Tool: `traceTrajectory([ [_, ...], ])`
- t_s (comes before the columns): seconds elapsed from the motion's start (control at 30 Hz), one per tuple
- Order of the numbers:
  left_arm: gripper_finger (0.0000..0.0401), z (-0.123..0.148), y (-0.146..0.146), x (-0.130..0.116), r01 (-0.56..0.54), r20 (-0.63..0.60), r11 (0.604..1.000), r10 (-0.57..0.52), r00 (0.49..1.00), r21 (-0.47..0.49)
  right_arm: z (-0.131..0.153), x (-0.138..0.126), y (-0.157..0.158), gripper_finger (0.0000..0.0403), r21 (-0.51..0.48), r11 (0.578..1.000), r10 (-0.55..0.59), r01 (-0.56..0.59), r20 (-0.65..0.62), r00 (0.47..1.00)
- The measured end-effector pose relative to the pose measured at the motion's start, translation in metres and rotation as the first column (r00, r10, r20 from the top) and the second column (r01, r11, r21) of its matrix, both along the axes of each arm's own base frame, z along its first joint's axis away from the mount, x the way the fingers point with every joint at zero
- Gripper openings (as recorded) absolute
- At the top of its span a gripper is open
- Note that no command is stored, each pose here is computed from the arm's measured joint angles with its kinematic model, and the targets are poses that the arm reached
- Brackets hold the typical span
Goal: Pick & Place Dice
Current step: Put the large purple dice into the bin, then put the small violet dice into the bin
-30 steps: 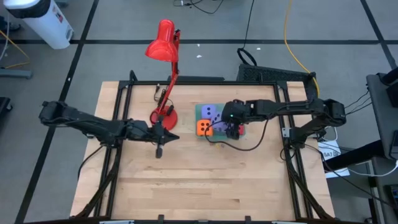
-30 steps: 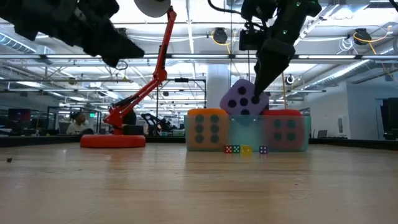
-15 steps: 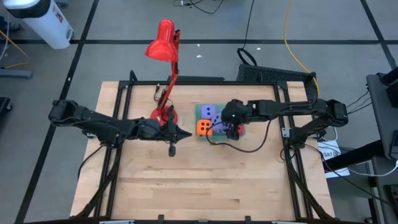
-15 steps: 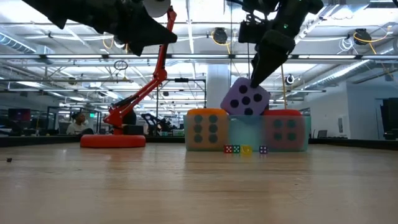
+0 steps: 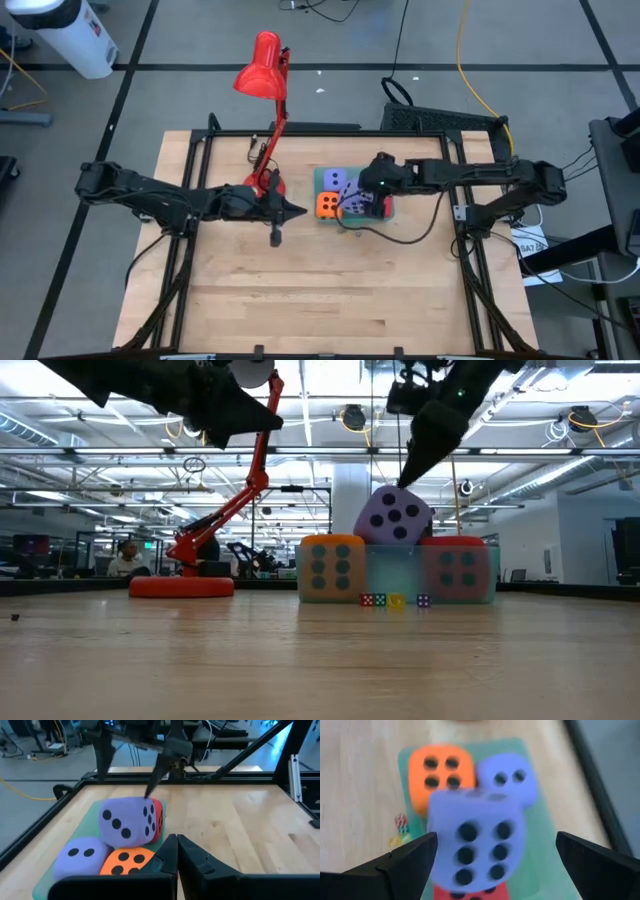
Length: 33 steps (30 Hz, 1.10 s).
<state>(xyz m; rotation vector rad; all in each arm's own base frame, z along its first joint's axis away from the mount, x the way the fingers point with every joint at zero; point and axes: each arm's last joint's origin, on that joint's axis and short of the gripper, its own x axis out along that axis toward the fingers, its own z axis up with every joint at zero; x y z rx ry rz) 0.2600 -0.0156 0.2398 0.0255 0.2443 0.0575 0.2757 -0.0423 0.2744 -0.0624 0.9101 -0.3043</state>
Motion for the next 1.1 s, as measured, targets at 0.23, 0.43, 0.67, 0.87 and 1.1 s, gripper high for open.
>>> traceTrajectory([
  [0.23, 0.0005, 0.011, 0.003, -0.020, -0.034, -0.049, 0.999, 0.036, 0.998, 0.036, 0.031, -0.011, -0.002, 0.0397, -0.125, 0.989, -0.059, 0.083, 0.178, 0.982],
  [0.43, 0.0005, 0.039, 0.005, -0.060, -0.072, -0.002, 0.997, 0.072, 0.997, 0.035, 0.064, -0.024, 0.000, 0.0396, -0.158, 0.984, -0.013, 0.078, 0.378, 0.926],
  [0.67, 0.0002, 0.063, -0.003, -0.116, -0.005, 0.103, 1.000, 0.005, 0.995, 0.005, 0.075, -0.057, 0.015, 0.0368, -0.065, 0.997, 0.081, -0.052, 0.605, 0.792],
  [0.87, 0.0002, 0.069, -0.004, -0.157, 0.012, 0.214, 1.000, -0.011, 0.977, -0.002, 0.055, -0.095, 0.025, 0.0242, -0.047, 0.997, 0.074, -0.057, 0.669, 0.740],
  [1.1, 0.0001, 0.070, 0.004, -0.186, -0.033, 0.269, 0.998, 0.018, 0.963, 0.050, 0.035, -0.131, 0.028, 0.0048, -0.060, 0.995, 0.094, -0.075, 0.781, 0.617],
])
